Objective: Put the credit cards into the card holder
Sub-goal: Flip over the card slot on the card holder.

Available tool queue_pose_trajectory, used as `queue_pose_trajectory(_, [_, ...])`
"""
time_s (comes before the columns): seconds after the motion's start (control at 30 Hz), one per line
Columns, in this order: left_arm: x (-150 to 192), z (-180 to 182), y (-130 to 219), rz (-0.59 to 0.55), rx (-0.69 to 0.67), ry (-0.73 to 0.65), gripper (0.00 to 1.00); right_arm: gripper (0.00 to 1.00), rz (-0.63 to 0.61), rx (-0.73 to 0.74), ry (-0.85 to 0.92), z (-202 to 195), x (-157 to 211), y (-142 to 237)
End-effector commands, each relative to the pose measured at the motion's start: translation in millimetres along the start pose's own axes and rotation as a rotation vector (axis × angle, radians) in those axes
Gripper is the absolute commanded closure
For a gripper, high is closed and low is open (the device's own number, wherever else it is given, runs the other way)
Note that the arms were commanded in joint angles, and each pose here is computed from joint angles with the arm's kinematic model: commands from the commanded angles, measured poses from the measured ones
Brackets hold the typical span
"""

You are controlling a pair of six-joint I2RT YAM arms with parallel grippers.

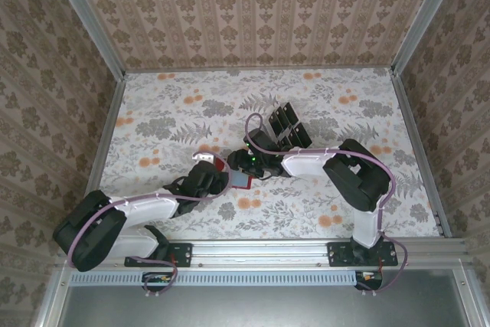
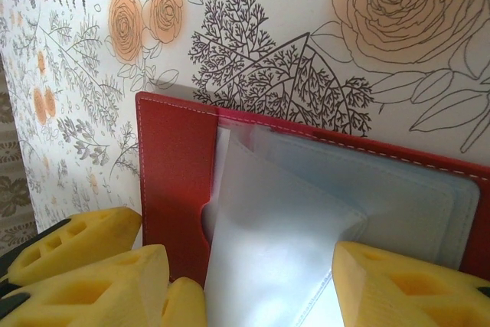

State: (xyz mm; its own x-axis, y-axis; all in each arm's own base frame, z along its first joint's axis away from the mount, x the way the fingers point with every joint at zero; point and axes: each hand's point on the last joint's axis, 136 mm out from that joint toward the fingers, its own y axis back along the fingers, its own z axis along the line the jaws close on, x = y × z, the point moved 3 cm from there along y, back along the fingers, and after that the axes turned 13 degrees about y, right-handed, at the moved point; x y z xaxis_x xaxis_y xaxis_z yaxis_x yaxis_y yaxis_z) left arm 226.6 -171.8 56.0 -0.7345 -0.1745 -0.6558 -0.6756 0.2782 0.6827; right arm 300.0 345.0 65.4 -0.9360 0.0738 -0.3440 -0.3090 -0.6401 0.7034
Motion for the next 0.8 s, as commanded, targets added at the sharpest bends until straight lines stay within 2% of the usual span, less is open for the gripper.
queue_pose_trajectory(0.0, [4,5,-1,-0.001,-0.021,-0.005,0.30,0.41,-0.029,-0.020,-0.001,8,0,10])
queue_pose_trajectory(0.5, [6,6,-2,0.003,-0.024,-0.008,0.30,0.41,-0.061,-0.065,0.012,26,4,27])
queue_pose_trajectory(0.77, [4,5,0,-0.004,-0.015,-0.003,0.30,0.40,-0.071,0.018,0.034,12,5,29])
